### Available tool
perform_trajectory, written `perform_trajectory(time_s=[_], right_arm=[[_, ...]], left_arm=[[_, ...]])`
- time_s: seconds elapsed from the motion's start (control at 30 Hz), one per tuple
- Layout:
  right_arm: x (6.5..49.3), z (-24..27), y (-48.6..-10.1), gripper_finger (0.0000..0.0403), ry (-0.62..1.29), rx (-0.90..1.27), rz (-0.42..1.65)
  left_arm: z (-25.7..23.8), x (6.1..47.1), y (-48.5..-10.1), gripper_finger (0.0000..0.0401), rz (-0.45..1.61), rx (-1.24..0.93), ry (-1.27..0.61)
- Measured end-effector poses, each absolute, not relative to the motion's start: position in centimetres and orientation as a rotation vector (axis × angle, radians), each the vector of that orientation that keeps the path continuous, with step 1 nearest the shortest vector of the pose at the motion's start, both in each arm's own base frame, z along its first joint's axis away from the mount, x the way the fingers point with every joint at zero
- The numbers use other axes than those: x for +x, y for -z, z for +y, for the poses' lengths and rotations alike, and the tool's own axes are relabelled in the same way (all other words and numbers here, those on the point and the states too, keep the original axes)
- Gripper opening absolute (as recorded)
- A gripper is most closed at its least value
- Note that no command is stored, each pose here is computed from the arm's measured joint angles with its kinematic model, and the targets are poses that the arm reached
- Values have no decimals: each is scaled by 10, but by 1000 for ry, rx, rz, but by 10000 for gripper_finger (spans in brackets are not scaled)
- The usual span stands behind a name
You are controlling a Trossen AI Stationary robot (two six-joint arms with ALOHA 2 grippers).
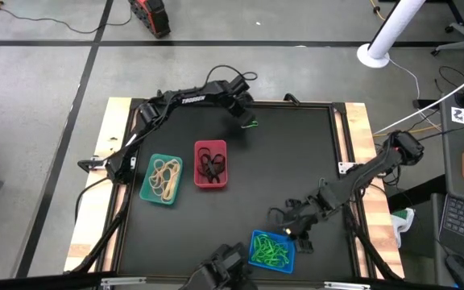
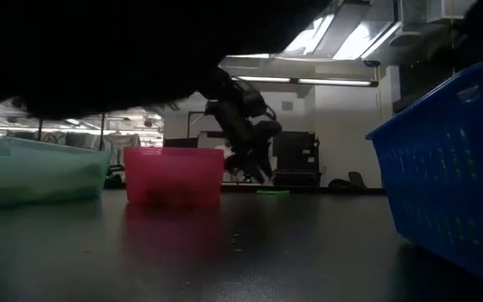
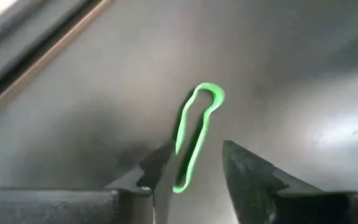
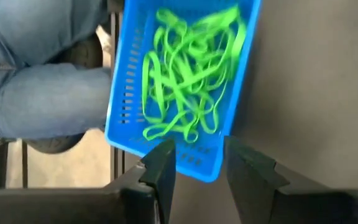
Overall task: Sort rubber bands into baskets
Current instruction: Put the green rubber band into the blue bin
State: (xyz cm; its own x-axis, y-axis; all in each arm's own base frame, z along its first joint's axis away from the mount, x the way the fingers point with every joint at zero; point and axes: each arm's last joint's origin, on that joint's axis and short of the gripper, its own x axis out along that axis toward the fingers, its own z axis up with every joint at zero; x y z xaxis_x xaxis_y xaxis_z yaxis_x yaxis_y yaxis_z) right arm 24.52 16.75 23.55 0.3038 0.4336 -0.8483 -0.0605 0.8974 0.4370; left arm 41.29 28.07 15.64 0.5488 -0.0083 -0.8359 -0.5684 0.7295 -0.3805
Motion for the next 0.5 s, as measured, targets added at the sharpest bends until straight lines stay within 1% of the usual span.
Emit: perform_trajectory(time_s=[0.1, 0.2, 0.3, 0.4, 0.5], right_arm=[[244, 159, -246, 134, -349, 338, 1172], [244, 152, -252, 134, -348, 341, 1147], [244, 148, -255, 134, -338, 347, 1141], [243, 148, -254, 134, -330, 342, 1155], [243, 148, -254, 134, -317, 333, 1147]], left_arm=[[284, 418, -172, 129, 913, -581, -317], [285, 422, -181, 129, 904, -336, -203], [280, 425, -181, 129, 925, -88, -73], [270, 428, -179, 129, 978, 100, 15], [260, 425, -174, 129, 1082, 200, 78]])
